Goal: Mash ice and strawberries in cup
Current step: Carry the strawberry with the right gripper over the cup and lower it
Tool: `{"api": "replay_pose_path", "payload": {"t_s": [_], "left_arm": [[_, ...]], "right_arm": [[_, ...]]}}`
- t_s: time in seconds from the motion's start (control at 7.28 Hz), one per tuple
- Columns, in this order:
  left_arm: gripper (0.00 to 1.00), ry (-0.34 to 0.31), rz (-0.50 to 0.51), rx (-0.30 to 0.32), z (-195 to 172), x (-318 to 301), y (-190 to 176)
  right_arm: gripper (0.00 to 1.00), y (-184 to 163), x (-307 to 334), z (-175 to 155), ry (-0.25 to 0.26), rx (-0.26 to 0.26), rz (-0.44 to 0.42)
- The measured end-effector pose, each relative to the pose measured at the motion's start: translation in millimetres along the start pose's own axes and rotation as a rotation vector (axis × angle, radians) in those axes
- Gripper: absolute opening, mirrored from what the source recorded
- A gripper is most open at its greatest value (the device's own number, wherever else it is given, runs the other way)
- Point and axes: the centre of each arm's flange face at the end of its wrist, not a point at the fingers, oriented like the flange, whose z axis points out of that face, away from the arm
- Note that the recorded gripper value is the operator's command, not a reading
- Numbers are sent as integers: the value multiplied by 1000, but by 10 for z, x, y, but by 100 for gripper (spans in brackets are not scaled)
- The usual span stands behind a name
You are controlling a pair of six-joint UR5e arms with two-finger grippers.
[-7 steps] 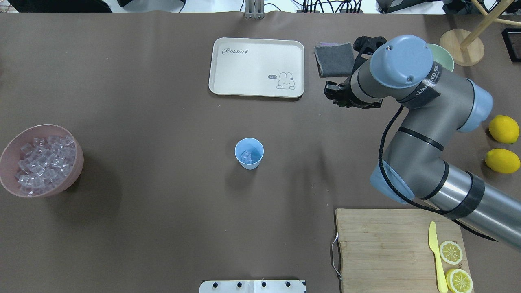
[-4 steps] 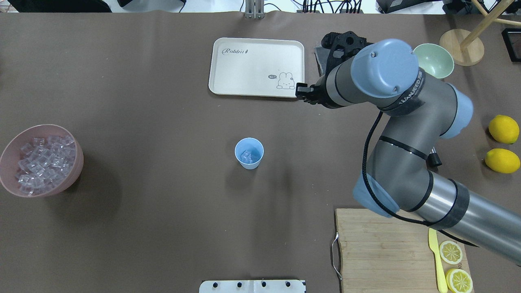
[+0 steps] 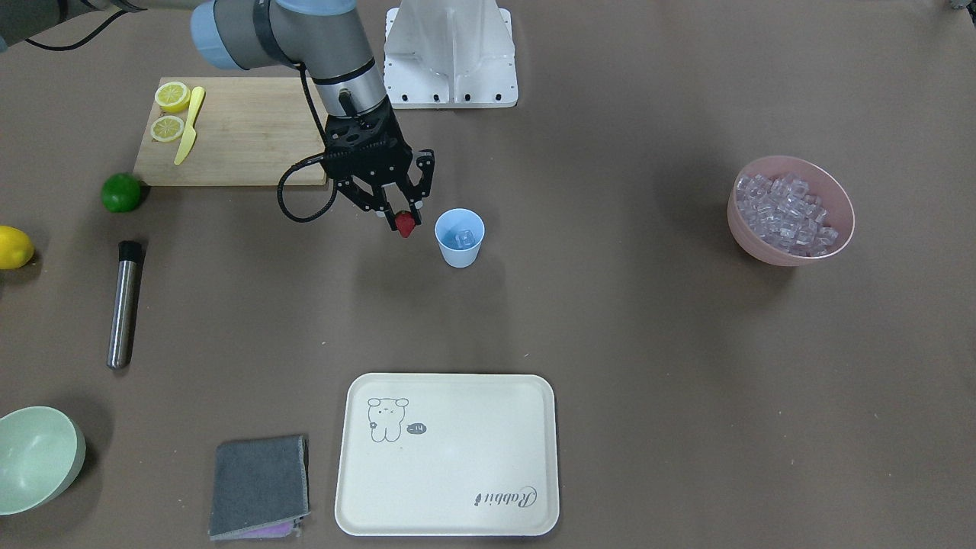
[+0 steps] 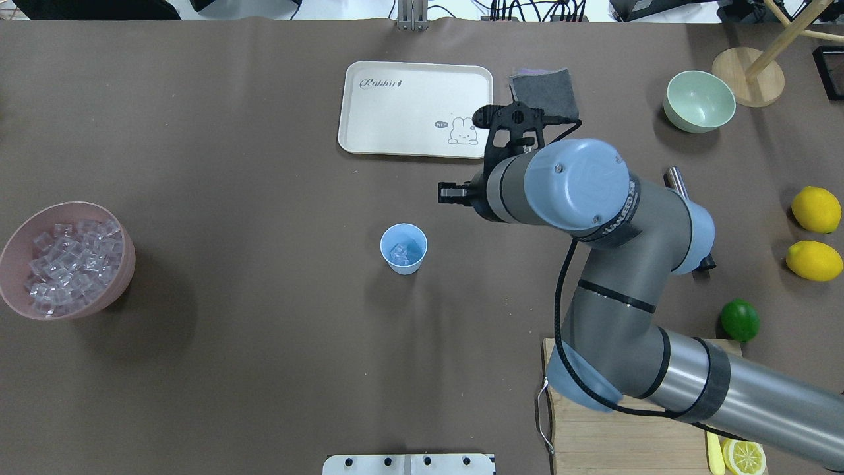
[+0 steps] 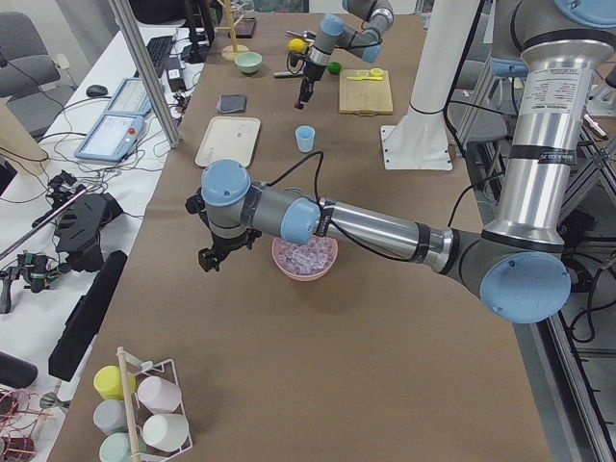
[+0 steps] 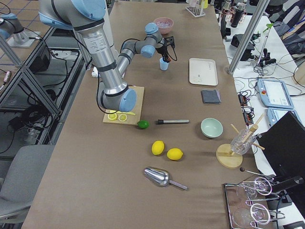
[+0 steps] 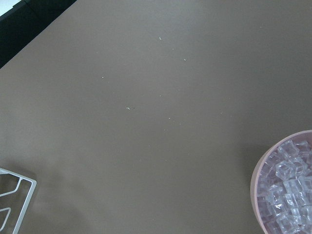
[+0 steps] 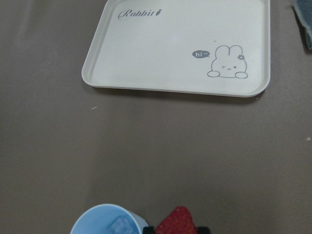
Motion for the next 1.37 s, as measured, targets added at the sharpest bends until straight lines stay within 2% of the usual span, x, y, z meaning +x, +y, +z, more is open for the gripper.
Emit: {"api": "replay_pose_path", "payload": {"t_s": [0.55,0.96,1.37], "left_arm": [[97,5,-2,-8,43,-5,92],[97,6,0,-8,47,2,108],[97,7,-1,-8,48,2,116]], "right_arm": [[0,200,-135,74,-57,1,-144],[0,179,-273,178,-53,22,-180],[0,183,-510,384,-39,16,-192]]}}
